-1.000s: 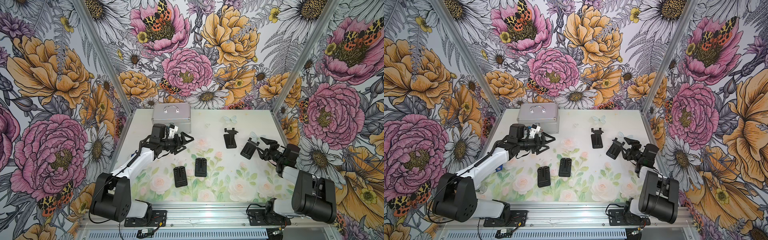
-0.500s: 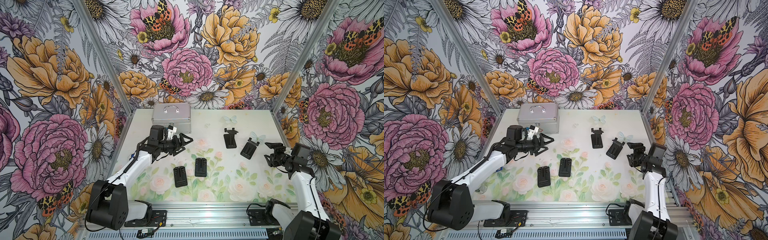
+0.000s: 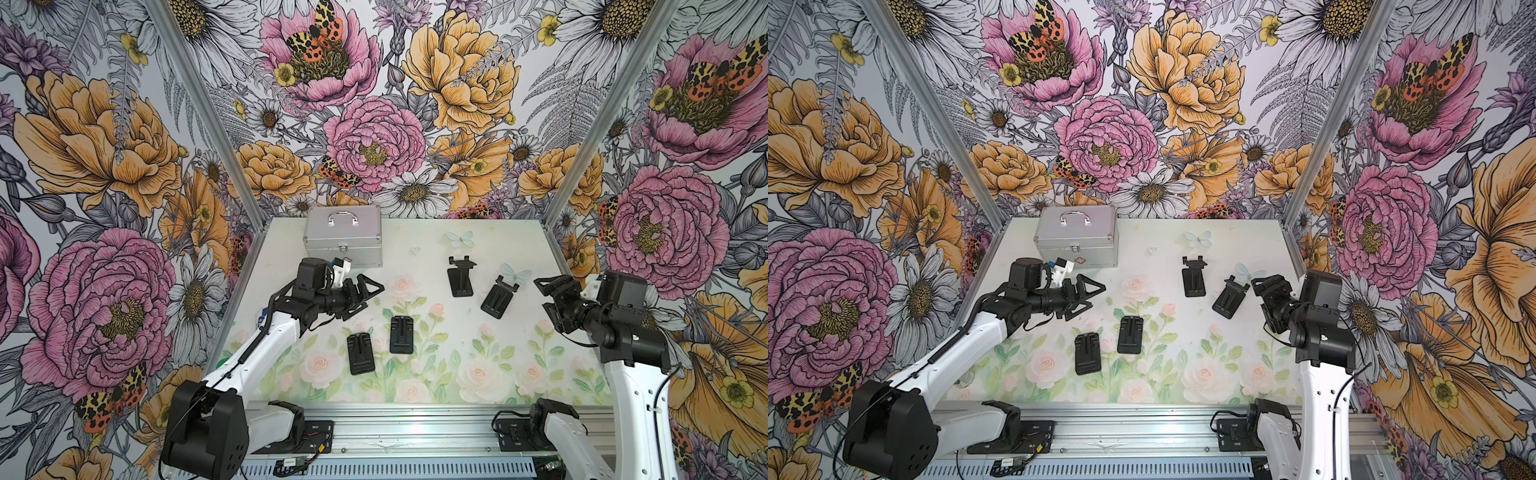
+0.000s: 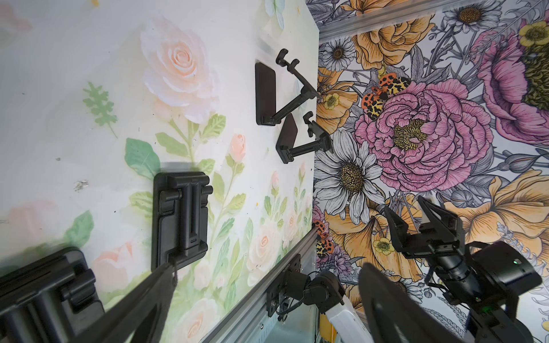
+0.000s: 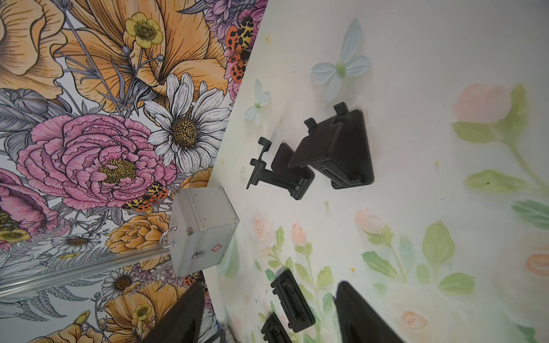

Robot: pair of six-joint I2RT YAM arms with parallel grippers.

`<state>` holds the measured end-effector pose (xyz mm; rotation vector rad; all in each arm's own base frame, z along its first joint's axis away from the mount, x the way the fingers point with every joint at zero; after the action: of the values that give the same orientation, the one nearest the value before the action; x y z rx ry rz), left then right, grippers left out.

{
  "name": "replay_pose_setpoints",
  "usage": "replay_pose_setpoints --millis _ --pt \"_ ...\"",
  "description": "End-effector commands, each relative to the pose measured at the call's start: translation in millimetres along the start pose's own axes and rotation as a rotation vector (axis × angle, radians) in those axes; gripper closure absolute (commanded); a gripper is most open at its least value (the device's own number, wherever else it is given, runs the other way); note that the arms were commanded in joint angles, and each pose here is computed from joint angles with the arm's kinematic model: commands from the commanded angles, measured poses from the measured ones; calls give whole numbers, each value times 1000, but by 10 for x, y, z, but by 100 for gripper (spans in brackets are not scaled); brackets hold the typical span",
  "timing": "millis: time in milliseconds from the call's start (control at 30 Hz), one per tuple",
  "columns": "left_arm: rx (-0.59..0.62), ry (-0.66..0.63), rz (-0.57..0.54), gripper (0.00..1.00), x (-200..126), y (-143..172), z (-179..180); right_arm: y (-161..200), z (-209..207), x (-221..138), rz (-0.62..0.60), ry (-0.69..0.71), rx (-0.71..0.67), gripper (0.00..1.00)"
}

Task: Open the phone stand
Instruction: Pick up the phone stand at the center of the board.

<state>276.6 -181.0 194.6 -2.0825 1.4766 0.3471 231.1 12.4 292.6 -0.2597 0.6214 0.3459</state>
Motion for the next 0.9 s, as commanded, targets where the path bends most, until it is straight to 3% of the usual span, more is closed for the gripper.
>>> replay_pose_setpoints --millis 0,167,400,567,867 --pt "30 -43 -6 1 -54 79 46 40 225 -74 -39 55 -167 29" --pt "47 -77 -25 1 -173 124 51 382 802 51 -7 89 -442 30" --pt "30 -132 -73 1 -407 207 129 1332 1365 545 88 189 -840 28" --pt "11 -174 -113 1 -589 274 211 1880 1325 1020 164 303 -984 21" --pt "-31 -202 -160 1 -802 507 369 2461 879 1831 338 495 -1056 13"
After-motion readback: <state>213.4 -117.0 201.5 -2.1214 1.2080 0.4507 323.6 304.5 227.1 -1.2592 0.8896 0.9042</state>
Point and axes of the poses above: each gripper's point midway between its finger pads, its own x axis out along the fingers, its own z axis along the line the jaws close on, y = z × x, the point moved 2 cm from there along -x, back along the fingers, and after that the axes turned 9 degrees about x, right-handed, at the moved point
